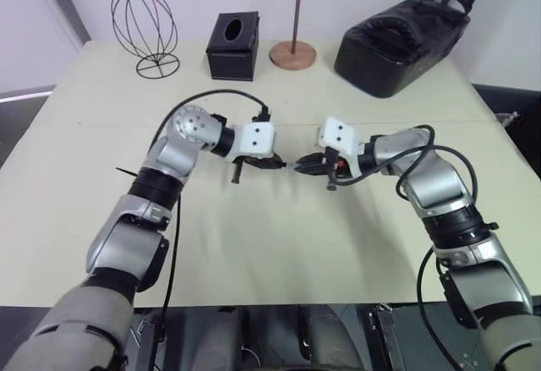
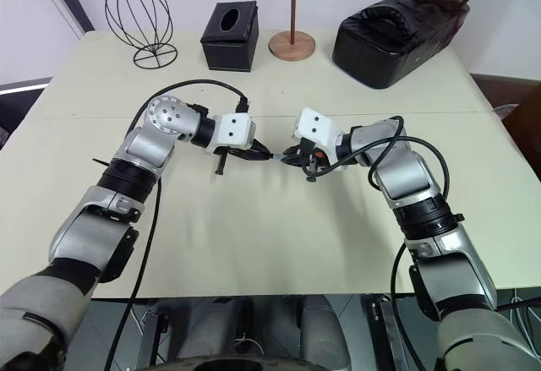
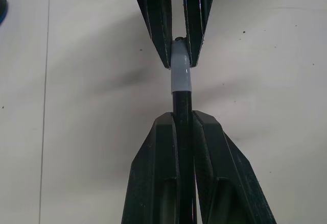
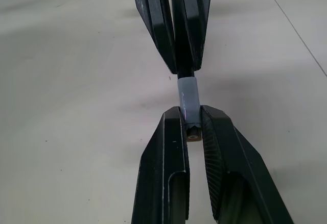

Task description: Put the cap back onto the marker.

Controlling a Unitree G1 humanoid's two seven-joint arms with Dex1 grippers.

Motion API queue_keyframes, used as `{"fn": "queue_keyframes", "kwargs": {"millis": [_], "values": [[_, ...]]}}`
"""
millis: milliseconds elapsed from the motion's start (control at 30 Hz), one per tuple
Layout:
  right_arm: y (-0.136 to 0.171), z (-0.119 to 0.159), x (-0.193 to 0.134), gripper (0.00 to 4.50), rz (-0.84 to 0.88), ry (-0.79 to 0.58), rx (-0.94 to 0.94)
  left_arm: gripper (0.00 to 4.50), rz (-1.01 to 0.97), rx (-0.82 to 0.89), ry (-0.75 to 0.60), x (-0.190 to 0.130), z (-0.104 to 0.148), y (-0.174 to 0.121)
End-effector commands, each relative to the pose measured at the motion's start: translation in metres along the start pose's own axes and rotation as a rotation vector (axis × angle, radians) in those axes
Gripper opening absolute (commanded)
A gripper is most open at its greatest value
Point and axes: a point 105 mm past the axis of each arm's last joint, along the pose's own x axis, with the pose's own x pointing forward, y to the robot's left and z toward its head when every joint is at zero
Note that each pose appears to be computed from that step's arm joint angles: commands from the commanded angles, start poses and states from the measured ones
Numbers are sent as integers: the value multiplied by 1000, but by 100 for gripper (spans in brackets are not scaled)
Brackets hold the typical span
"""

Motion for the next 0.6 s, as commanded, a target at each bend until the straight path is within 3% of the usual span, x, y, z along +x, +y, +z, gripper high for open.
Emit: {"fn": "queue_keyframes", "kwargs": {"millis": [33,200,433,600], "values": [[5,37,5,98,14,-117,-107,0,-52,180,-135,22,52,1],[5,19,-3,337,20,-39,-95,0,-24,142,-89,15,35,5],[3,4,-24,337,12,19,-64,0,29,101,-28,-3,14,12],[-6,1,-55,337,-58,5,-4,0,96,20,61,-30,-22,9]]}}
